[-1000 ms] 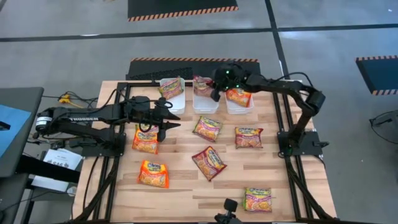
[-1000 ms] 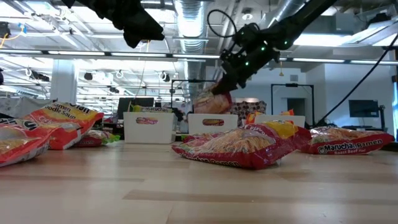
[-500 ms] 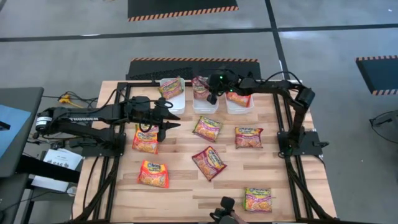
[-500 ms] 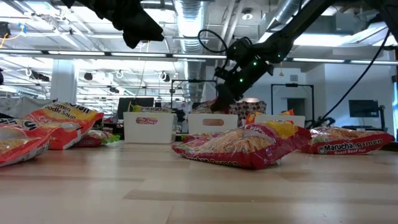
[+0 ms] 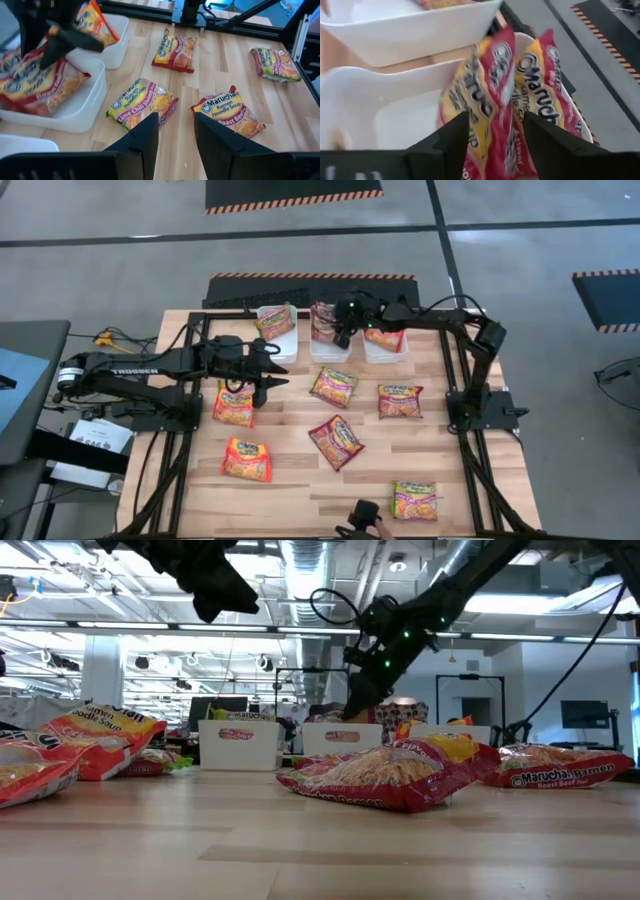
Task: Sort Maruchan noodles
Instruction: Put the red noodle pack into the center white bin, then put the orange noodle pack into the right white bin
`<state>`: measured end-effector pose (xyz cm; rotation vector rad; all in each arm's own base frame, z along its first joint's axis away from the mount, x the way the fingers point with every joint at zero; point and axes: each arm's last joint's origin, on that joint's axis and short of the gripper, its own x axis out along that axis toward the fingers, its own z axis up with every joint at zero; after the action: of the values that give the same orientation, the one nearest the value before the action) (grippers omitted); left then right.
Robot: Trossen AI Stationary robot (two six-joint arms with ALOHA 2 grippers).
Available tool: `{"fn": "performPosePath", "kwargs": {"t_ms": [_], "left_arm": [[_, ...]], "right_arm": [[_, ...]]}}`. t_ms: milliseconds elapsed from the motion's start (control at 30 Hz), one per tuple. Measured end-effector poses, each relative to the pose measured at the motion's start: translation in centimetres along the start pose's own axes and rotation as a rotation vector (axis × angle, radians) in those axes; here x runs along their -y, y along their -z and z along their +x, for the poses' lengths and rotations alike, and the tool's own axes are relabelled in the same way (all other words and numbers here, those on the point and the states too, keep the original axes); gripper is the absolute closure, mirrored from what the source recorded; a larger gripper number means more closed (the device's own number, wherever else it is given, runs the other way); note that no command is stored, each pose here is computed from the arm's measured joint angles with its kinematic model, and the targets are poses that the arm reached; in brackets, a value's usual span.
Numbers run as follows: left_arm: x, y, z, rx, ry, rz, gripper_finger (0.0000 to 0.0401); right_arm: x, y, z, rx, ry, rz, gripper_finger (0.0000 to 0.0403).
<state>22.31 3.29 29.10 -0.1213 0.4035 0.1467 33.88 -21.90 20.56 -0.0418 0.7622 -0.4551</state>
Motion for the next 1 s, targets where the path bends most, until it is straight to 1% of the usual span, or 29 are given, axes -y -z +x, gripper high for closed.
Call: {"fn": "performPosePath", "kwargs": {"t_ms": [100, 167, 267, 367, 467, 533, 700, 767, 867, 1000], "left_arm": [[0.0, 0.0, 0.0, -0.003, 0.0, -0.024, 0.0289], [0.0, 0.1, 0.0, -0.006, -0.001, -0.029, 0.0289], [0.0, 0.4, 0.0, -0.038, -0.004, -0.029, 0.0289], [-0.1, 0.8, -0.5, -0.081, -0.008, -0.03, 0.0289], [-0.1, 1.1, -1.3, -0.115, -0.012, -0.04, 0.0289], [-0.1, 1.0, -1.9, -0.11, -0.014, -0.052, 0.0289], [-0.1, 0.6, -3.2, -0.062, -0.04, -0.051, 0.0289], [-0.2, 0.5, -3.4, -0.052, -0.049, -0.017, 0.0289], [-0.6, 1.0, -3.5, -0.1, -0.09, 0.006, 0.0289], [-2.0, 1.9, -3.8, -0.2, -0.183, -0.025, 0.0289]], "right_arm": [[-0.2, -1.1, -0.6, -0.028, -0.016, -0.008, 0.0174], [-0.2, -1.6, -1.1, -0.072, -0.029, 0.002, 0.0171], [0.0, -2.8, -1.9, -0.103, -0.038, 0.024, 0.0171], [0.0, -3.4, -2.8, -0.166, -0.055, 0.05, 0.0174], [-0.2, -4.3, -3.8, -0.204, -0.071, 0.047, 0.0174], [-0.4, -4.6, -4.4, -0.251, -0.087, 0.041, 0.0174], [-1.7, -5.5, -6.0, -0.336, -0.129, 0.011, 0.0174], [-2.4, -5.8, -6.5, -0.354, -0.146, 0.002, 0.0174], [-3.6, -6.6, -7.2, -0.356, -0.166, -0.015, 0.0174], [-5.1, -7.5, -8.5, -0.366, -0.194, -0.032, 0.0174]]}}
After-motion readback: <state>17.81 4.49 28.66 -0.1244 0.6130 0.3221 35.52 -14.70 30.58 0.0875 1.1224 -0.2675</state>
